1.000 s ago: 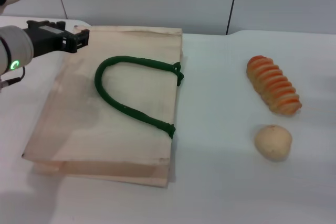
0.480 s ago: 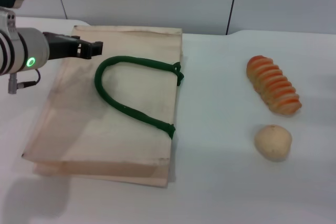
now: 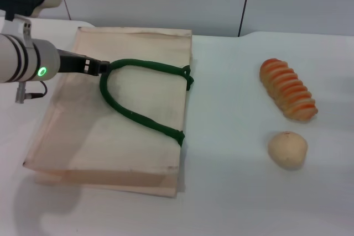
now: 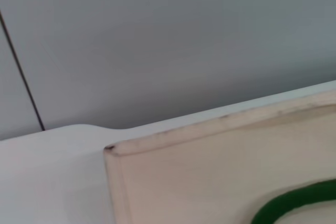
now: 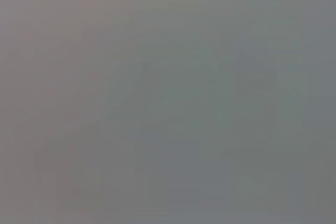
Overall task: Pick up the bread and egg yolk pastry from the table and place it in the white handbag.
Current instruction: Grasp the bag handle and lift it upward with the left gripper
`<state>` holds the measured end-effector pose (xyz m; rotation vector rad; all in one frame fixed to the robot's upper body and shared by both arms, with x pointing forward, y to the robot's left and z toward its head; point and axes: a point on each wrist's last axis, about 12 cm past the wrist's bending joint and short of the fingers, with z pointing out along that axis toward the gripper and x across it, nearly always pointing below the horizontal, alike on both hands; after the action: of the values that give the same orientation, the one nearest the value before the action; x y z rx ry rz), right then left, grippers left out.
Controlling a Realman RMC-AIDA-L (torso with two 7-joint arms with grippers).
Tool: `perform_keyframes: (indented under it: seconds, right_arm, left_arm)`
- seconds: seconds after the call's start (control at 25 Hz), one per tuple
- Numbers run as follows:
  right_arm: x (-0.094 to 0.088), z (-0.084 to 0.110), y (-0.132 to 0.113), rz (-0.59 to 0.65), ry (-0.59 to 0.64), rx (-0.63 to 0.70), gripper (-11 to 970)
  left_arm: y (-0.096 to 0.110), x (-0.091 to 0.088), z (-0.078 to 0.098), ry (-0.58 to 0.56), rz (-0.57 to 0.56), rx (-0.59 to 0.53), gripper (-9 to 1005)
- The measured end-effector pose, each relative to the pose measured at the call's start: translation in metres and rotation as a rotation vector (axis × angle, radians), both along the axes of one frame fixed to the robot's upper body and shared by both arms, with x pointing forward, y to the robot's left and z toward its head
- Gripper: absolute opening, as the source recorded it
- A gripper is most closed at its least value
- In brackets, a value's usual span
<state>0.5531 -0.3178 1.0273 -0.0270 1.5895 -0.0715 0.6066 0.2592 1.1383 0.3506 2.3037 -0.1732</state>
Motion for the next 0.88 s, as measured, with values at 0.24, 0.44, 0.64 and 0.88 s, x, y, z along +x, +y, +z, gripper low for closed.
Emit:
perform_keyframes:
  seconds: [0.24, 0.44, 0.64, 0.88]
  right_arm:
    - [0.000, 0.000, 0.001, 0.002, 0.000, 0.001, 822]
    - [0.000, 0.000, 0.001, 0.001, -0.001, 0.001, 821]
    - [0.000, 0.000, 0.001, 0.000, -0.001, 0.002, 820]
    - [0.001, 0.000, 0.001, -0.001, -0.002, 0.003, 819]
  left_arm:
    - [-0.008, 0.005, -0.003, 0.013, -0.018, 0.007, 579]
    - [-0.013, 0.010, -0.008, 0.038, -0.030, 0.009, 578]
    - [-0.015, 0.012, -0.012, 0.060, -0.033, 0.014, 578]
    - [-0.015, 0.013, -0.013, 0.072, -0.025, 0.012, 577]
